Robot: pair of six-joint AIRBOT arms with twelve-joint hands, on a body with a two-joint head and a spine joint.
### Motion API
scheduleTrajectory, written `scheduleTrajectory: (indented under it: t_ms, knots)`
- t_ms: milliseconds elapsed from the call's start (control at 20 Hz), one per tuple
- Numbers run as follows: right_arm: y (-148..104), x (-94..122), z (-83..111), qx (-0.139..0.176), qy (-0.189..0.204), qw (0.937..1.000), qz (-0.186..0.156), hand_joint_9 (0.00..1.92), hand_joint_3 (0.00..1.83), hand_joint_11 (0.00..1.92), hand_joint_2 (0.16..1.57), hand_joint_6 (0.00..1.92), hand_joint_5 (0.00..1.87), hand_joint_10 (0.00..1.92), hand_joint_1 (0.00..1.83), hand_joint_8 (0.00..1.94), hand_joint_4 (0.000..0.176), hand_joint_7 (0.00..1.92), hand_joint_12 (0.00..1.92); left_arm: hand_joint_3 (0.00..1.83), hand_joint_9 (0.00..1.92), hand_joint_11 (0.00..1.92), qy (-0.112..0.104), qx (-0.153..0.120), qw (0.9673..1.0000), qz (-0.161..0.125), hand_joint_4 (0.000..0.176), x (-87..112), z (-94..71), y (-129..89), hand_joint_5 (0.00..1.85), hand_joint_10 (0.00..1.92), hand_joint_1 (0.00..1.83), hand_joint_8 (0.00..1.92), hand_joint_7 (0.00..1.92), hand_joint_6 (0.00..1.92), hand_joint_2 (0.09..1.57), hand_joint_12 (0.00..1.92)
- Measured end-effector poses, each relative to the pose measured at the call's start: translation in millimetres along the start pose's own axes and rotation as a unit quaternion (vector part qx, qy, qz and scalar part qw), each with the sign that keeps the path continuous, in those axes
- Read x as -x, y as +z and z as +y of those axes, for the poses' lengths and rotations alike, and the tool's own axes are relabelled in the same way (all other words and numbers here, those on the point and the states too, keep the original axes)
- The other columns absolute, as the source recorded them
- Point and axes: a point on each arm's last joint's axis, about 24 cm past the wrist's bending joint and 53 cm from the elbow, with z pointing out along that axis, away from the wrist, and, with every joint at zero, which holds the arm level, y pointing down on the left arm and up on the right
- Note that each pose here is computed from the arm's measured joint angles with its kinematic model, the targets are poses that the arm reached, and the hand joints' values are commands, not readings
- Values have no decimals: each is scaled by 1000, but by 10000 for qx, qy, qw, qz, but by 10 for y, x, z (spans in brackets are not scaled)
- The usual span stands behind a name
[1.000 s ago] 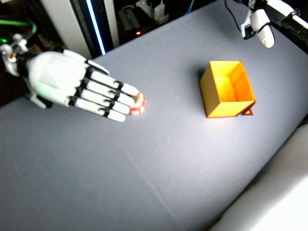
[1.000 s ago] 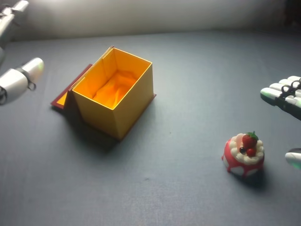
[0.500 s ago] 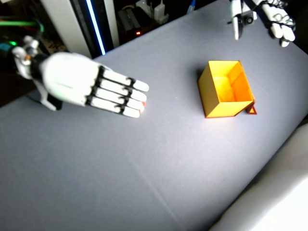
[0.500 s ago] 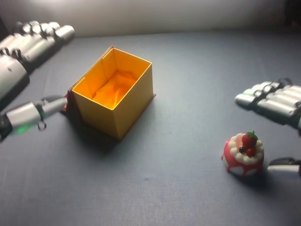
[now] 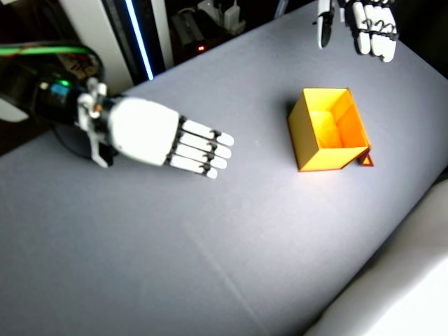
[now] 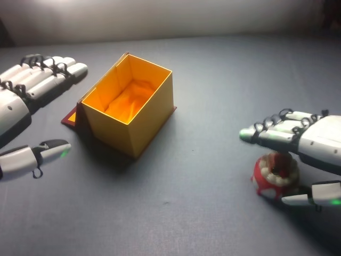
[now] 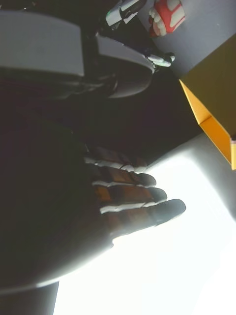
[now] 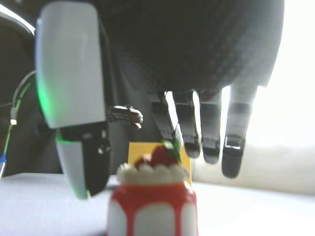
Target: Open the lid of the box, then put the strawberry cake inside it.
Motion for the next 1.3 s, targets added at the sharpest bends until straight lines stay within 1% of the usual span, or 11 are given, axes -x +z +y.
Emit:
scheduleTrajectory:
  t_ms: [100, 200, 350, 550, 700, 950, 1000, 1050, 1100, 1250, 1300]
  knots:
    - [50, 53, 18, 36, -58, 10000, 5, 1266, 3, 1325, 1191, 1205, 829, 1859, 1143, 1713, 0, 1078, 1910, 1, 0, 0, -7, -20, 10000, -31, 0, 12, -11, -4, 0, 0, 593, 0, 0, 0, 1373, 616]
    - [73, 93, 18, 35, -72, 10000, 22, 1132, 12, 1202, 1236, 1343, 732, 1912, 1188, 1516, 0, 805, 1921, 3, 0, 0, 0, -40, 10000, -15, 0, 14, -39, -15, 0, 0, 588, 0, 0, 0, 1383, 633]
    - [141, 175, 186, 249, -195, 9995, 15, 948, 0, 860, 1167, 1022, 788, 1415, 1347, 1190, 0, 918, 1646, 0, 0, 0, 30, -43, 10000, -2, 0, 27, -51, -65, 0, 0, 613, 0, 0, 0, 1378, 658]
    - [172, 454, 462, 656, -235, 9971, -321, 851, 5, 876, 1272, 1177, 668, 1814, 1200, 1667, 0, 750, 1915, 0, 0, 0, -1, 138, 9998, 165, 9, -89, 39, -157, 0, 0, 612, 0, 0, 0, 1369, 395]
    - [229, 685, 741, 1017, -480, 9922, -541, 858, 0, 757, 1215, 1206, 727, 1454, 1225, 1369, 0, 901, 1814, 0, 0, 0, -66, 217, 9995, 234, 0, -162, 66, -225, 0, 0, 779, 0, 0, 0, 1339, 288]
    - [437, 935, 1023, 1367, -607, 9852, -841, 585, 1, 468, 1271, 1273, 712, 1516, 1153, 1582, 0, 704, 1921, 0, 0, 0, -161, 453, 9986, 218, 0, -193, 182, -348, 0, 0, 723, 0, 0, 0, 1346, 526]
    - [475, 960, 1073, 1417, -615, 9841, -872, 936, 0, 997, 1227, 1256, 778, 1840, 1126, 1772, 0, 806, 1921, 0, 0, 0, -146, 430, 9986, 254, 0, -210, 175, -362, 3, 0, 713, 0, 0, 1, 1345, 695]
    - [527, 1043, 1181, 1539, -628, 9812, -977, 894, 0, 1000, 1238, 1313, 738, 1905, 1188, 1506, 0, 761, 1921, 0, 0, 0, -200, 430, 9985, 260, 0, -234, 165, -393, 13, 0, 703, 0, 0, 2, 1345, 801]
    - [557, 1106, 1257, 1624, -626, 9791, -1056, 463, 5, 804, 1290, 1199, 782, 1918, 1170, 1747, 0, 529, 1921, 0, 0, 0, -239, 421, 9985, 262, 4, -247, 166, -412, 20, 0, 704, 0, 0, 5, 1345, 821]
    - [663, 1253, 1422, 1794, -704, 9736, -1221, 608, 0, 690, 1242, 1022, 862, 1699, 1204, 1655, 0, 657, 1921, 3, 0, 0, -280, 516, 9979, 262, 0, -253, 216, -443, 33, 0, 704, 0, 0, 5, 1345, 776]
    - [700, 1277, 1452, 1818, -714, 9728, -1247, 531, 0, 425, 1233, 1131, 841, 1535, 1170, 1528, 0, 702, 1921, 1, 0, 0, -281, 526, 9979, 251, 0, -247, 222, -443, 31, 0, 691, 0, 0, 3, 1346, 839]
